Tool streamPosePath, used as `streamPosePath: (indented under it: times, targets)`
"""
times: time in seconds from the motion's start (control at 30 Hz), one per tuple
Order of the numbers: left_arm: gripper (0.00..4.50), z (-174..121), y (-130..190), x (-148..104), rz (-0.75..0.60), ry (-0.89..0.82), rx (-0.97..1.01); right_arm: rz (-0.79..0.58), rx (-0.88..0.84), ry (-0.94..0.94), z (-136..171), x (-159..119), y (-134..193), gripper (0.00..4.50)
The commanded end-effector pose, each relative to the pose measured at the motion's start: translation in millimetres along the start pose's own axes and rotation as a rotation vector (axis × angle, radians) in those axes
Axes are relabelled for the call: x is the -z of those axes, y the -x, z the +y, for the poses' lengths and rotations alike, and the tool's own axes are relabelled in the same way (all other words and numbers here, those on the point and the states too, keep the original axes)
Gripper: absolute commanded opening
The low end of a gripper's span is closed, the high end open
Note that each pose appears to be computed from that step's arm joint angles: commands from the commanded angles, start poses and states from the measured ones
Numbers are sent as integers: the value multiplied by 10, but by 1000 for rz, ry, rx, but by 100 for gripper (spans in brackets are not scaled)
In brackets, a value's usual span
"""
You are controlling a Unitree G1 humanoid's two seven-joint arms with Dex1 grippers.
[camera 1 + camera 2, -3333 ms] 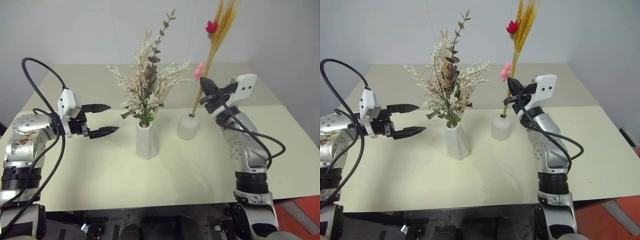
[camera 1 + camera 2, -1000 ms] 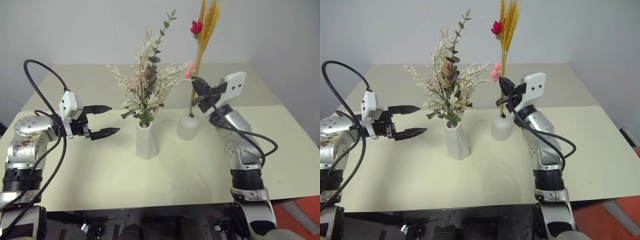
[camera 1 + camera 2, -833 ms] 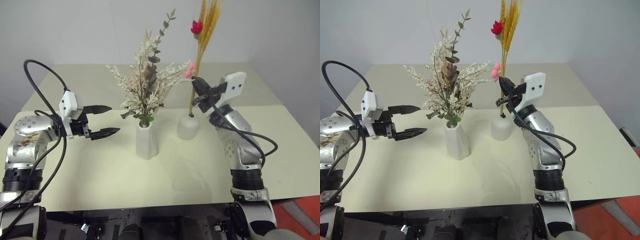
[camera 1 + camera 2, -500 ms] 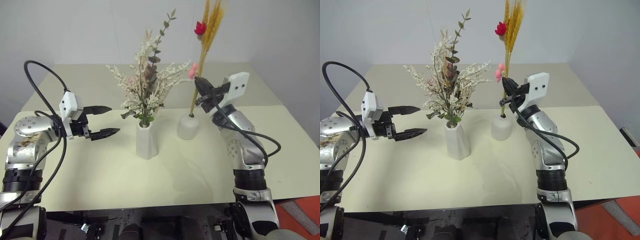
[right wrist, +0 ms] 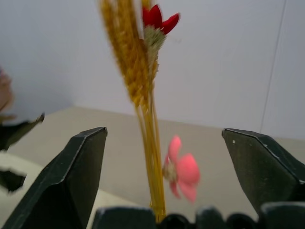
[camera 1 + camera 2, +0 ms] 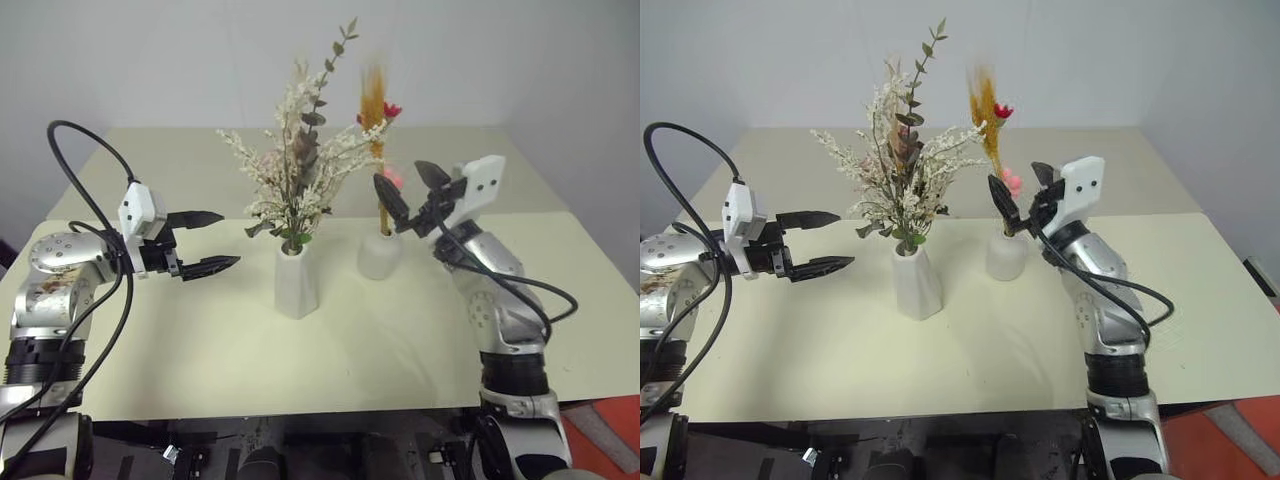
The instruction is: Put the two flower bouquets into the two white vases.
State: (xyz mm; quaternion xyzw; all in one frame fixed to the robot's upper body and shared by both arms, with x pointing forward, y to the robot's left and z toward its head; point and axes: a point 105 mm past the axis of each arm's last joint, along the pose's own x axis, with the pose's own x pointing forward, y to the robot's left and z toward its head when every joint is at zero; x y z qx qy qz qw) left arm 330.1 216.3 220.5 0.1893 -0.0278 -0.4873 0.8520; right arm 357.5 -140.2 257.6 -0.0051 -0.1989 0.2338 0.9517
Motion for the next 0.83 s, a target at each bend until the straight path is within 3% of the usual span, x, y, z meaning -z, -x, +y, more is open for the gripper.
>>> streamPosePath:
  times: [0.03, 0.2, 0.33, 0.57, 0.83]
  targets:
    - [450, 26, 91, -163, -29, -68, -31, -20, -40, 91, -177, -355, 415, 445]
    - [450, 12, 178, -206, -43, -76, -59, 234, -217, 264, -383, -541, 1256, 445]
    - [450, 11, 252, -223, -41, -84, -85, 380, -178, 363, -663, -720, 1582, 445]
    - [450, 12, 387, -275, -29, -129, -140, 465, -159, 444, -843, -774, 1726, 445]
    - [450, -86, 510, -246, -9, -208, -206, 489, -183, 376, -810, -620, 1636, 445]
